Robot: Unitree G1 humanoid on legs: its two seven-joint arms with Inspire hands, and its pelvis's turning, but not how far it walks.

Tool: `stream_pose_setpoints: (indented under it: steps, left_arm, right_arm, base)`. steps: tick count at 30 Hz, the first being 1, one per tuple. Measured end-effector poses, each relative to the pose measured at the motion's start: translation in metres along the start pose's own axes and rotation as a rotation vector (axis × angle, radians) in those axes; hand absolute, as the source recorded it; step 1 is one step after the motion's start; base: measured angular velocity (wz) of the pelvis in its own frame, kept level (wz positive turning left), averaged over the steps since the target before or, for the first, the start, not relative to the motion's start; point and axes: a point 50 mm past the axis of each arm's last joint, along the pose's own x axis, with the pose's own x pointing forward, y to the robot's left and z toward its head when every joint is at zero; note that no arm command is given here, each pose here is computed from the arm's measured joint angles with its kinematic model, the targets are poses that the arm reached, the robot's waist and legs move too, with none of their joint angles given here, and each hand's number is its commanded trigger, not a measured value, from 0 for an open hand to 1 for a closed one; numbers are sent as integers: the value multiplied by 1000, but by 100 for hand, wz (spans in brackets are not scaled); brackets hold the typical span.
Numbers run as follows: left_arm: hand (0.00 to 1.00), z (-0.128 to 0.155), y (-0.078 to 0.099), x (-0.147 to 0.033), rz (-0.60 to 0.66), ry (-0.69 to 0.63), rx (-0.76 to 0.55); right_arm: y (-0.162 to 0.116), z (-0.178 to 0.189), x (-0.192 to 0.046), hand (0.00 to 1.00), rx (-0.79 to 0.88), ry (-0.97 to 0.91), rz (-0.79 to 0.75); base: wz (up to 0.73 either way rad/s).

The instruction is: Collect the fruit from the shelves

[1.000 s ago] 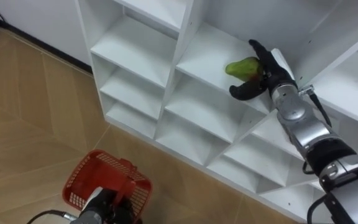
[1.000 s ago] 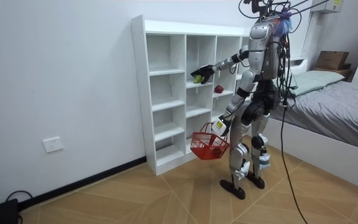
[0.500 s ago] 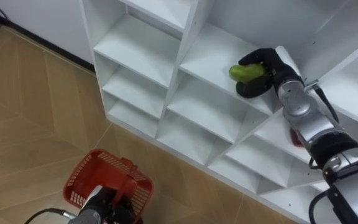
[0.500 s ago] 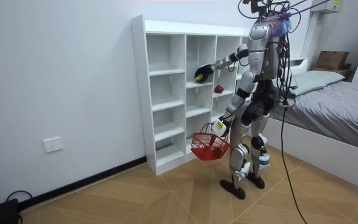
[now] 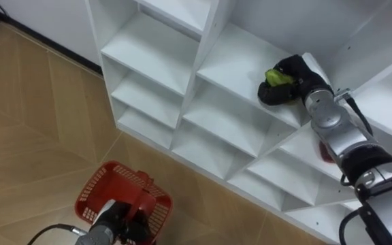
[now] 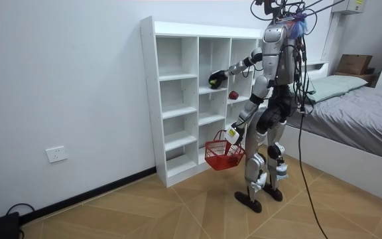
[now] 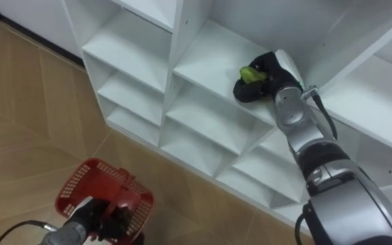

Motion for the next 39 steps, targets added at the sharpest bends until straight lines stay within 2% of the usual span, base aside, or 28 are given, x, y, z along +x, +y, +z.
stream_pose_setpoints:
  steps: [14,18,24,27,29,31,34,39]
  left_arm:
    - [100,2,-4,0,15,-5,-49]
    - [100,3,-8,0,23,-6,-87]
    - [100,6,-18,0,12,-23,-135]
    - [100,8,-22,0,13,-33,-170]
    - [100,10,-30,0,-13,-38,-169]
    - [100,12,-32,0,-29,-44,-173]
    - [100,13,-34,0,-37,-57,-176]
    - [100,19,-40,-1,-51,-96,-199]
  right_arm:
    - [12,11,-7,100,31,-93,19]
    - [31,15,-16,100,101,-141,73]
    - [65,-2,-47,100,302,-187,183]
    - [98,-35,-66,100,335,-44,335]
    - [123,-67,-90,100,333,102,452]
    - [133,-77,-100,100,348,147,500]
    - [140,-73,-103,100,372,135,534]
    - [136,-46,-97,100,411,8,538]
  base:
    - [-3]
    - [-7]
    - [-14]
    - [-8]
    - [-26]
    - [-28]
    - [-14]
    - [-4]
